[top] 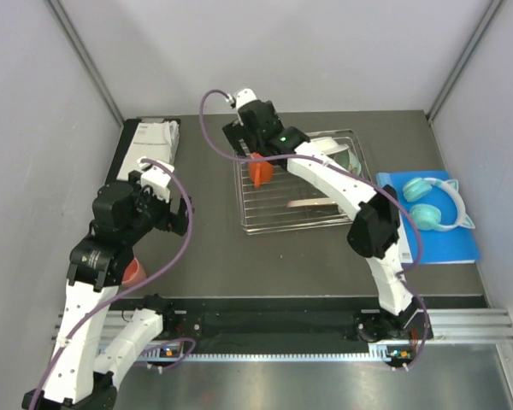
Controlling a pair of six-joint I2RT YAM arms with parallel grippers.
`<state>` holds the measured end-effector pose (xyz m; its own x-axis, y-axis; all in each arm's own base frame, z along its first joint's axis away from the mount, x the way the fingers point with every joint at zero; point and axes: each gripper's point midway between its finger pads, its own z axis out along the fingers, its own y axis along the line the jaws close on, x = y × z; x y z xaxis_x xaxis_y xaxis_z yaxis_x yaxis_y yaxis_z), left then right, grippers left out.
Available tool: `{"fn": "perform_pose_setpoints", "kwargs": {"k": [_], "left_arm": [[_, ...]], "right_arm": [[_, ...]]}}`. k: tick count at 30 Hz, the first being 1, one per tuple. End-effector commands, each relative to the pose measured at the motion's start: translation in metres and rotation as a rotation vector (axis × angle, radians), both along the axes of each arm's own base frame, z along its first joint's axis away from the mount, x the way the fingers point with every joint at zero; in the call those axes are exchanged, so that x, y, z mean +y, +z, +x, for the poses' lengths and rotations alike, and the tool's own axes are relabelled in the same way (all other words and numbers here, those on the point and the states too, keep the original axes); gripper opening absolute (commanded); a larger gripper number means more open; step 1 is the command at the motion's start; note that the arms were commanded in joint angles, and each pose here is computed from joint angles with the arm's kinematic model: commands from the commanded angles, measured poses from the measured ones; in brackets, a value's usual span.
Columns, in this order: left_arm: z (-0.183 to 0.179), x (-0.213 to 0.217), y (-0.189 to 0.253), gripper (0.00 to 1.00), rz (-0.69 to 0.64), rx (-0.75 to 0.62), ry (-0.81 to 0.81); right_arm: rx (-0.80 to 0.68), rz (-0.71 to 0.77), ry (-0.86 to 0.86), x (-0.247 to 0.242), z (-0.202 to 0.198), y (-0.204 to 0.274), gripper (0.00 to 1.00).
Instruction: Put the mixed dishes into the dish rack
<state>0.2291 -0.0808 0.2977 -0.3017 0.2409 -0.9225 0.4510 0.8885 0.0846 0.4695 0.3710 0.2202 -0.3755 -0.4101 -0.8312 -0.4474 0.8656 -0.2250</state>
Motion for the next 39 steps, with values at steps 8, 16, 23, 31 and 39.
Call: {"fn": "perform_pose_setpoints", "kwargs": {"k": [8, 16, 23, 31, 39], "left_arm": [[-0.047, 0.086, -0.033, 0.99, 0.370, 0.098, 0.246], [-0.087, 0.146, -0.034, 0.99, 0.510, 0.073, 0.526], [-0.100, 0.158, -0.034, 0.99, 0.520, 0.068, 0.595], [-0.116, 0.172, -0.081, 0.99, 0.618, 0.146, 0.625], [-0.094, 0.146, -0.106, 0.96, 0.517, 0.268, 0.577]], "right_arm": [[-0.191, 0.109, 0.002, -0.030, -0.090, 0.129, 1.00], [-0.071, 0.308, 0.114, -0.049, -0.186, 0.112, 1.00], [0.019, 0.395, 0.127, -0.068, -0.231, 0.091, 1.00], [0.039, 0.443, 0.145, -0.071, -0.251, 0.088, 1.00], [0.047, 0.446, 0.136, -0.068, -0.257, 0.085, 1.00]]}}
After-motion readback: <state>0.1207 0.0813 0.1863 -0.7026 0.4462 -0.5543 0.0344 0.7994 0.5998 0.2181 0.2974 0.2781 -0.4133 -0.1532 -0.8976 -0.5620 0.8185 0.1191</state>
